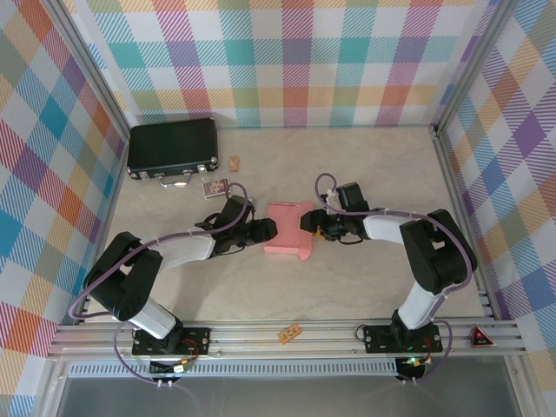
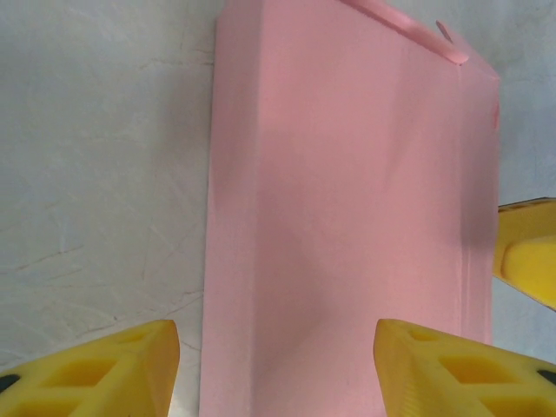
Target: Fold the paper box
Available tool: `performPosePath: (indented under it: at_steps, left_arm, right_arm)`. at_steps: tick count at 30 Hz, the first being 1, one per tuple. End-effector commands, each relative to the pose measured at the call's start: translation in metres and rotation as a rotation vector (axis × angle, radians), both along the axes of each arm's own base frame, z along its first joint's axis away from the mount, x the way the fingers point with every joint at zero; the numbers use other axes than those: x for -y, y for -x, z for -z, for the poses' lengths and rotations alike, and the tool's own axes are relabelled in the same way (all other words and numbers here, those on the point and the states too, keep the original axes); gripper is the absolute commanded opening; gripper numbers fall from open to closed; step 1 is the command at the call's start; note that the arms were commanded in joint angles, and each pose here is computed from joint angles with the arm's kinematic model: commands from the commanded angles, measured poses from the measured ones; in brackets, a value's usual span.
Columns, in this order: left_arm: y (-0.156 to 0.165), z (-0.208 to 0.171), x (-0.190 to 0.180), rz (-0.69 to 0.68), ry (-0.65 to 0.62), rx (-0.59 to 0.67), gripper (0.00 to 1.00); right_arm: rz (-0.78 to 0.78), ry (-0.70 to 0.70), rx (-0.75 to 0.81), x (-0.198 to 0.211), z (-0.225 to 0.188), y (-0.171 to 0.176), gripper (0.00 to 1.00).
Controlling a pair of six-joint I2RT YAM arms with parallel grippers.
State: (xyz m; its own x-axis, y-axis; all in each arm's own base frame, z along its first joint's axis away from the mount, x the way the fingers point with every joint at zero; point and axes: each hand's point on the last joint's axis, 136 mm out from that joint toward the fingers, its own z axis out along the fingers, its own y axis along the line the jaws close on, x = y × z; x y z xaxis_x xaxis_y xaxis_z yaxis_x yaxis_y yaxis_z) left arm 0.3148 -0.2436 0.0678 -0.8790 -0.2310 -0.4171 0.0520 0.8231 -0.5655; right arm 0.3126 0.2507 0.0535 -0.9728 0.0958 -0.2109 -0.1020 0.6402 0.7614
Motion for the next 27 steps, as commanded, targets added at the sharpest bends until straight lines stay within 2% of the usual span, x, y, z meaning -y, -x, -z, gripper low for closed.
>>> performPosePath:
  at_steps: [1, 4, 8, 16, 22, 27]
  left_arm:
    - [-0.015, -0.01, -0.001, 0.035, -0.012, 0.034, 0.59]
    - [-0.022, -0.01, 0.003, 0.067, -0.014, 0.033, 0.57]
    - [-0.029, 0.001, 0.003, 0.081, -0.042, -0.008, 0.45]
    - [-0.032, 0.011, 0.002, 0.071, -0.052, -0.029, 0.33]
    - [-0.032, 0.019, -0.001, 0.062, -0.056, -0.045, 0.28]
    - [-0.031, 0.024, 0.003, 0.07, -0.025, -0.054, 0.27]
  right_arm:
    - [-0.023, -0.093, 0.03, -0.01, -0.013, -0.007, 0.59]
    - [-0.025, -0.105, 0.02, -0.011, -0.01, -0.008, 0.54]
    - [-0.041, -0.142, 0.016, -0.015, -0.01, -0.008, 0.51]
    - [-0.073, -0.181, 0.001, -0.021, -0.007, -0.006, 0.48]
    - [-0.1, -0.24, -0.002, -0.027, -0.009, -0.005, 0.43]
    - [-0.122, -0.284, 0.021, -0.03, -0.018, -0.002, 0.38]
